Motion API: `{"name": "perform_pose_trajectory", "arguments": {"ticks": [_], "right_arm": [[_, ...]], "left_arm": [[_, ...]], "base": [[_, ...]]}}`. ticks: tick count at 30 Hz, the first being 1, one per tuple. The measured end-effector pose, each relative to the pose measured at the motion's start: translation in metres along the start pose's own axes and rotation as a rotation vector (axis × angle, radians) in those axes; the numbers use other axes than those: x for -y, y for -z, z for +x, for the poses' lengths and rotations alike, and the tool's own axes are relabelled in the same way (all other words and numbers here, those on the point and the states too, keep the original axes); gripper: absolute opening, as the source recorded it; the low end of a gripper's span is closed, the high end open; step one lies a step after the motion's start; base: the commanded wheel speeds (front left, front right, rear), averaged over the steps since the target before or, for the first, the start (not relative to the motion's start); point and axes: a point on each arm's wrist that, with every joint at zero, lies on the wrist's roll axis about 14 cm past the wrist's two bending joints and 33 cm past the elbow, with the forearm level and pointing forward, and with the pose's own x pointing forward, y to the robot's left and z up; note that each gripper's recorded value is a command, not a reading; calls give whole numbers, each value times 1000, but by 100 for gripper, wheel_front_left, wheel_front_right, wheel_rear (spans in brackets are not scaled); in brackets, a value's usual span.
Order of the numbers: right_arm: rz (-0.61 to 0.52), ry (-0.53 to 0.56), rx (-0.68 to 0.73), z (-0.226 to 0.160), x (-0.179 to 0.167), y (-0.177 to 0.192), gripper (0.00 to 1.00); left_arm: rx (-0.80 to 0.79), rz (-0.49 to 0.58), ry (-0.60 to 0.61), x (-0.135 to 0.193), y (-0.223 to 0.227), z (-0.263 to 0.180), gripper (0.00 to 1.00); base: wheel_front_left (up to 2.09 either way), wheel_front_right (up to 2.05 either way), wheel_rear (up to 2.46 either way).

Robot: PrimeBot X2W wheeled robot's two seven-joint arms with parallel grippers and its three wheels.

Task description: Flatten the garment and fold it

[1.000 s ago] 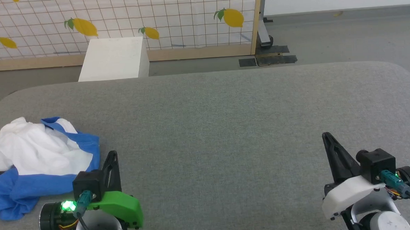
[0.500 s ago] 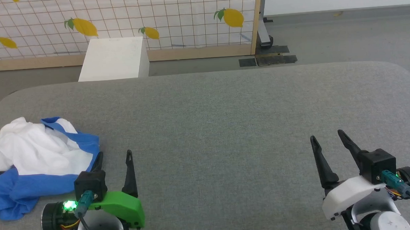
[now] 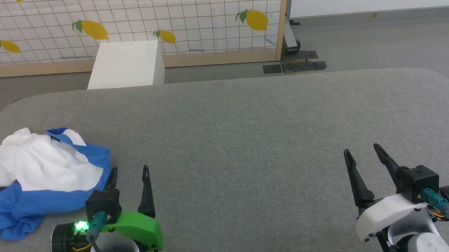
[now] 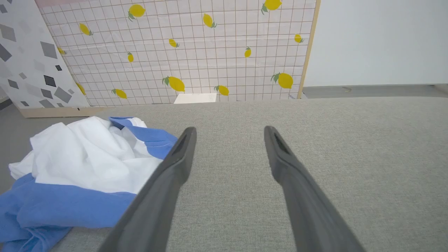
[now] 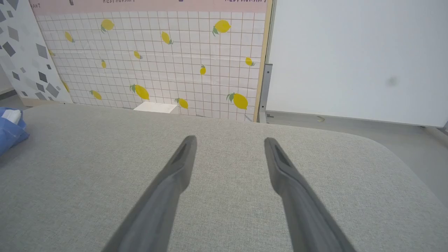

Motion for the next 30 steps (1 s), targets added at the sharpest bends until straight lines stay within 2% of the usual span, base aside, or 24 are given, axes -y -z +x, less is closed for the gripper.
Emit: {"name": "perform_pose_trajectory", "arguments": {"ticks": [15,30], "right_arm": [[25,-58,2,9,-19,5,100],[54,-188,14,30,-63,7,100]], "left_arm": [[26,-12,-89,-25,-3,-14,100],[53,-31,-251,-71,-5,-47,100]], "base": [[0,0,0],[0,0,0]]}}
